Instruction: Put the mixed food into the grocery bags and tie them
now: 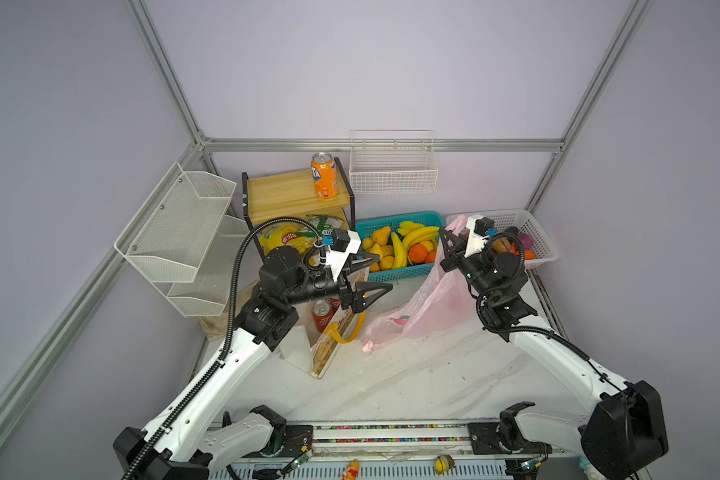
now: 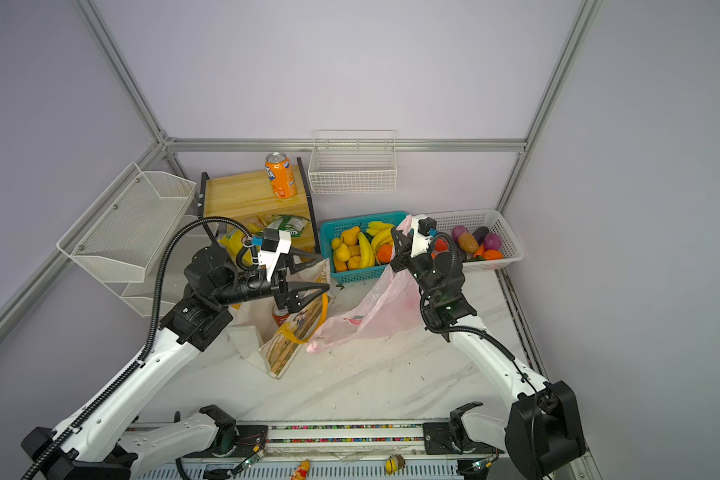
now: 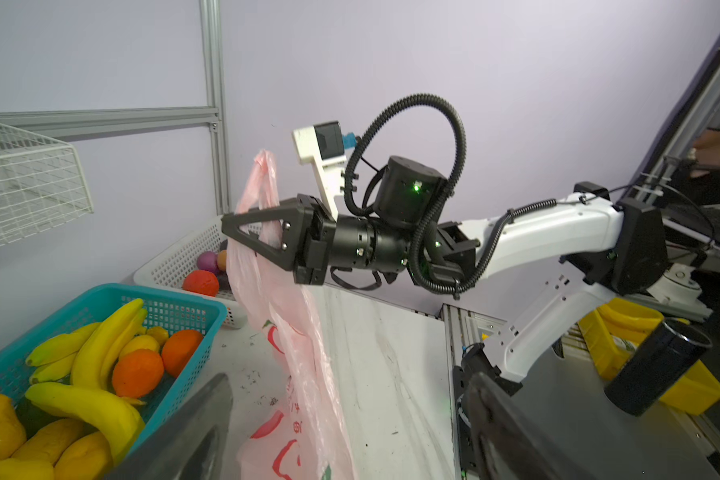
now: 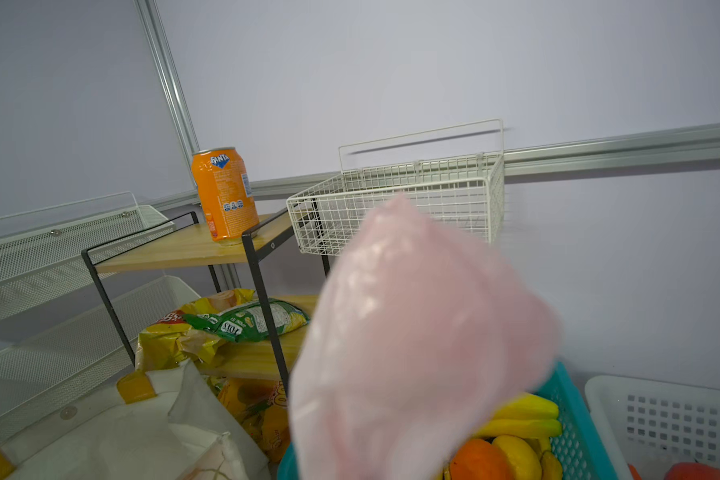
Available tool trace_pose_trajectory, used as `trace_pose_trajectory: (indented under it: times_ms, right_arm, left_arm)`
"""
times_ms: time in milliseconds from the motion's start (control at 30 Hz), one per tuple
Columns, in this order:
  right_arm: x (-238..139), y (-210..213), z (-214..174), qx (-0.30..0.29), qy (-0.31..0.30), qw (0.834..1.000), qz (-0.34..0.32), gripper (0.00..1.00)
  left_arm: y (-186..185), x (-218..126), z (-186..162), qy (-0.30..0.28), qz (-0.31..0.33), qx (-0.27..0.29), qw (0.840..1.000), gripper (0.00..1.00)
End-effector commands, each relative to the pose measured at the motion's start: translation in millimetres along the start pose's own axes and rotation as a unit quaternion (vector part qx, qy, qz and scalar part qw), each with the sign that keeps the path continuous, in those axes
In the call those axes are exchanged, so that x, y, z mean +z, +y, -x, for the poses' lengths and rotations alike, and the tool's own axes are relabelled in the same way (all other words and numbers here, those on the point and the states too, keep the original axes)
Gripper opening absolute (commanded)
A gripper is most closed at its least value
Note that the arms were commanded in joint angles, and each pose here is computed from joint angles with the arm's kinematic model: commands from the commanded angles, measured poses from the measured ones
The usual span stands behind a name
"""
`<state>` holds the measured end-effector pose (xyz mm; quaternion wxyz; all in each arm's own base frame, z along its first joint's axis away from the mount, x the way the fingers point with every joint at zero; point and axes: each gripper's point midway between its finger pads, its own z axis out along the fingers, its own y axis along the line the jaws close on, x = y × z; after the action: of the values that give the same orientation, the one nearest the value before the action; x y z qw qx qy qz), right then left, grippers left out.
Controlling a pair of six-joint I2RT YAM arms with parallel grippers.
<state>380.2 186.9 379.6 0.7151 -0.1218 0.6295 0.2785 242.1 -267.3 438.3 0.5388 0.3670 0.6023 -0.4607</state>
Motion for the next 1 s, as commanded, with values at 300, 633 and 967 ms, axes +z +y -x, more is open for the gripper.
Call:
trace_pose_trajectory:
  times_ms: [300,633,967]
  right_arm:
    - [8,7,20,0.046,-0.011,0.999,0.015,0.00]
    - [10,5,17,0.070,-0.012,0.997,0.013,0.00]
    - [8,5,12,0.067,-0.007,0.998,0.014,0.00]
  left_arm:
    - [38,67,-52,0.135,0.065,-0.061,0.987,0.91]
    - [49,115,-109,0.175,0.092,-0.160,0.967,0.86]
    - [57,132,-135,0.201,0.086,-0.175,0.960,0.63]
